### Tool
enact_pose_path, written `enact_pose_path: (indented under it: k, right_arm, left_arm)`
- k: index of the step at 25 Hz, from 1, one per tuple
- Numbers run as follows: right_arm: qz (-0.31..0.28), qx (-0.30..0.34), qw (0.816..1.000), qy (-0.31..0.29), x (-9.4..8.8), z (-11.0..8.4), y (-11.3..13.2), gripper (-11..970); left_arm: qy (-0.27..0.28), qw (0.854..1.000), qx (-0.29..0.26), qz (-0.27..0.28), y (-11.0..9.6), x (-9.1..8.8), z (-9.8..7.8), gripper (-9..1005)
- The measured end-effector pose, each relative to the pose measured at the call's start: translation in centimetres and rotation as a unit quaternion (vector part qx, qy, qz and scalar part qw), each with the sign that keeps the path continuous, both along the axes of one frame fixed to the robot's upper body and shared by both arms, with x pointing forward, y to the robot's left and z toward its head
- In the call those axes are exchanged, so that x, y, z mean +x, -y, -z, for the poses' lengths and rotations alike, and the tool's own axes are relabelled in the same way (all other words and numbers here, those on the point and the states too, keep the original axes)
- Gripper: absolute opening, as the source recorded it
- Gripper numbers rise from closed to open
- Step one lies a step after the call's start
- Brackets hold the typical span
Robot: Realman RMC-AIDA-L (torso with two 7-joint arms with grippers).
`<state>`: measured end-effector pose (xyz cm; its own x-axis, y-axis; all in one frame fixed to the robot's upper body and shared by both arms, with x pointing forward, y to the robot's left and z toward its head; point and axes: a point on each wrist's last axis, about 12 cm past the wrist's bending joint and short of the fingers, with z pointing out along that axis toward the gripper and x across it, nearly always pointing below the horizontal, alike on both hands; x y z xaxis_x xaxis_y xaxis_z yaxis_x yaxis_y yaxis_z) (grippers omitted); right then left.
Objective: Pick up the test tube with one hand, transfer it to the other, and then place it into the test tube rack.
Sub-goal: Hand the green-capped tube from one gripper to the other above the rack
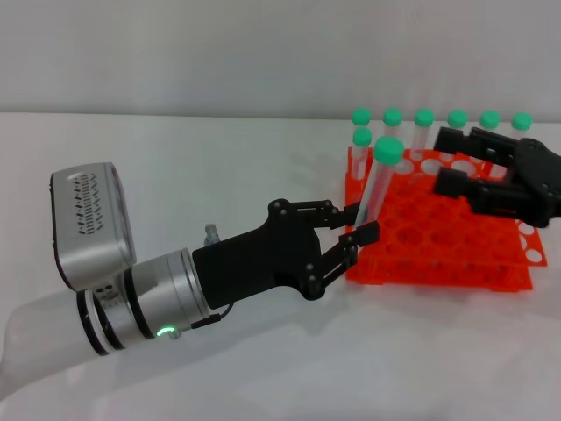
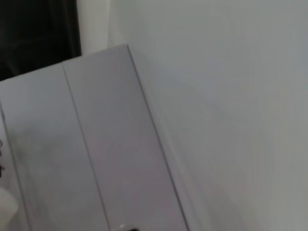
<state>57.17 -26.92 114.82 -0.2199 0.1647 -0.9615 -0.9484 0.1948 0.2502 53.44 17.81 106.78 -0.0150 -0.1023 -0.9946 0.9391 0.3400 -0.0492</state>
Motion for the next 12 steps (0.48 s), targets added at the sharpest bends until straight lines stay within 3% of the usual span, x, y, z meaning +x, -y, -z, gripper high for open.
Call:
enact_pose_path:
  k: [5,12]
  right_arm:
    - [0.02,0.009,1.0,0.003,0.3,0.7,-1.5,799]
    - [0.002,-0.001,1.0,0.005,0.2,0.9,-2.8,794]
  left_arm:
    - [0.0,1.0,0.0,0.0,0.0,0.0,0.0,212]
    - [-0.002,1.0,-0.003,-0.003,0.0,0.1,0.0,212]
